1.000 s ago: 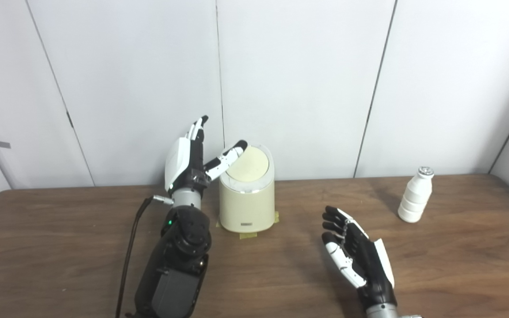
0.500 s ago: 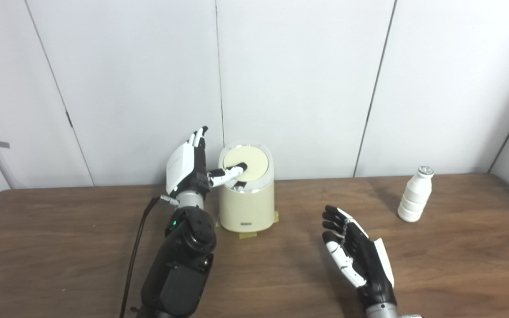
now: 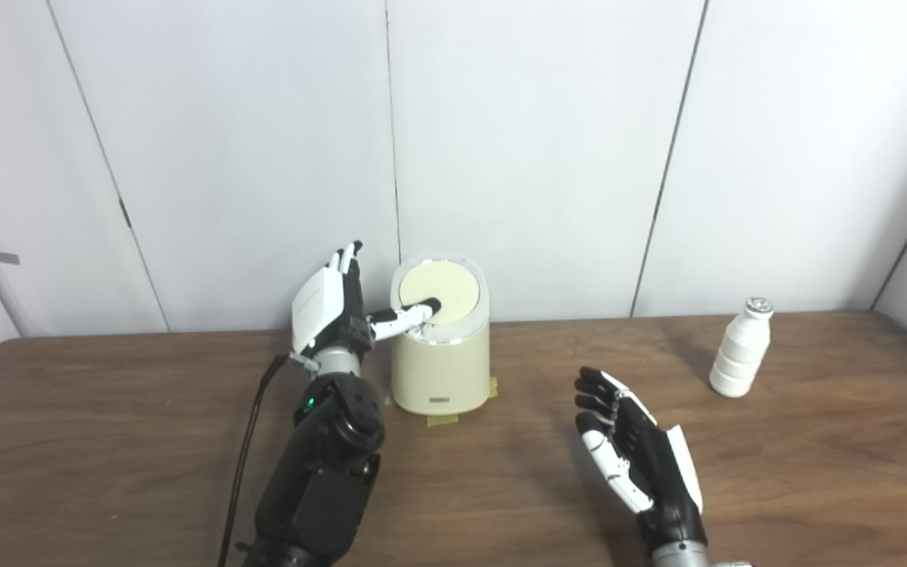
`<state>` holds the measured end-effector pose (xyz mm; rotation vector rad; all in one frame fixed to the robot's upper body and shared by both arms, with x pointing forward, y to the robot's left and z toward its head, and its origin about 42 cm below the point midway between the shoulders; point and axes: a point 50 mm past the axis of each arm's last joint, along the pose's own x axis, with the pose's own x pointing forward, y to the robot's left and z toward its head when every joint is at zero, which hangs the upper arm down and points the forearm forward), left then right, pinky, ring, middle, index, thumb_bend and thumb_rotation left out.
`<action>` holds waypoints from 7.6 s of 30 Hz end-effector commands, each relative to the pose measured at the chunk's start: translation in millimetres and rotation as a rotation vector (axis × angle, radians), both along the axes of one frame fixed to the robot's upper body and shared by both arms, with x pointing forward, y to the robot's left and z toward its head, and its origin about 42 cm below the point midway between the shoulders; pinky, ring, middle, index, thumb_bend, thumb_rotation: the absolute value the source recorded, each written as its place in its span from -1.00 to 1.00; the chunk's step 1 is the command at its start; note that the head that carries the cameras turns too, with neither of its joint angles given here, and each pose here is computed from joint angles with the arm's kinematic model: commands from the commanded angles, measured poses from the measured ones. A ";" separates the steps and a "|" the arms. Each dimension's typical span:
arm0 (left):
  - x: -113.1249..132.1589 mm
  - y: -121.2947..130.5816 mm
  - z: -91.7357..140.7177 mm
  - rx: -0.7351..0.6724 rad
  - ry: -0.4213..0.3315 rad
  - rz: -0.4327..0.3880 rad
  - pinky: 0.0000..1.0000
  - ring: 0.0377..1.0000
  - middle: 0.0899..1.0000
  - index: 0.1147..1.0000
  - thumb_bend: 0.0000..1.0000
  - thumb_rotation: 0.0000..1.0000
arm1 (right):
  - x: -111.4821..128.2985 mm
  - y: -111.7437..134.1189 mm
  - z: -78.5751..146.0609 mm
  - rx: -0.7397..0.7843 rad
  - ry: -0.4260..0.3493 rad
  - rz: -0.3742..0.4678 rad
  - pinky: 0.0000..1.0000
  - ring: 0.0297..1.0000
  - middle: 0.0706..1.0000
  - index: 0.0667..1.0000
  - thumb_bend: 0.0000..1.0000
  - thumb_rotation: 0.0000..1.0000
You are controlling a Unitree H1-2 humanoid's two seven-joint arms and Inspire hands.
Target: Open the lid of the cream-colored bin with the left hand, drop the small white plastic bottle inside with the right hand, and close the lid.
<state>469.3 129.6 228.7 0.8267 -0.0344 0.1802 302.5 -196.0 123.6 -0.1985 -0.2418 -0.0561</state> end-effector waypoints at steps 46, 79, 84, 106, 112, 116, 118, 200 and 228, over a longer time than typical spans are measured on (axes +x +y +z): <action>-26.2 26.6 43.0 -0.402 -0.274 -0.067 0.76 0.89 0.92 0.94 0.04 1.00 | -2.0 8.7 -6.0 -0.001 0.004 0.011 0.39 0.56 0.58 0.59 -0.60 0.25; -161.0 118.4 -57.3 -0.770 -0.366 -0.203 0.53 0.62 0.57 0.50 -0.63 0.43 | 2.9 -5.0 11.4 0.043 -0.089 -0.103 0.29 0.48 0.49 0.49 -0.56 0.26; -164.2 119.0 -62.2 -0.787 -0.374 -0.191 0.52 0.61 0.56 0.50 -0.57 0.50 | 5.7 -17.8 21.1 0.108 -0.230 -0.327 -0.16 -0.05 -0.02 0.00 -0.26 -0.32; -164.7 123.2 -71.4 -0.804 -0.367 -0.180 0.58 0.65 0.60 0.54 -0.58 0.50 | 20.3 -111.8 35.3 0.000 -0.414 -0.644 0.70 0.72 0.80 0.84 0.36 -0.59; -165.2 124.1 -73.2 -0.802 -0.370 -0.177 0.56 0.64 0.59 0.53 -0.58 0.52 | 29.1 -126.3 40.6 -0.085 -0.416 -0.675 0.96 0.92 0.97 0.97 0.46 -0.29; -165.5 124.2 -73.5 -0.797 -0.367 -0.174 0.56 0.64 0.58 0.52 -0.60 0.50 | 35.6 -132.5 46.9 -0.108 -0.385 -0.695 0.90 0.93 0.95 0.99 0.54 -0.19; -165.5 124.3 -73.6 -0.795 -0.364 -0.177 0.57 0.64 0.58 0.52 -0.60 0.51 | 39.4 -136.3 51.0 -0.111 -0.374 -0.698 0.74 0.89 0.94 0.99 0.57 -0.19; -163.5 123.1 -68.7 -0.807 -0.365 -0.169 0.53 0.63 0.57 0.50 -0.61 0.50 | 149.8 -211.8 82.4 -0.274 0.334 -0.509 0.01 0.25 0.40 0.64 0.85 -0.28; -165.8 123.2 -64.8 -0.799 -0.369 -0.172 0.53 0.63 0.58 0.50 -0.62 0.48 | 152.6 -204.7 69.5 -0.198 0.280 -0.470 0.35 0.52 0.58 0.63 0.81 -0.58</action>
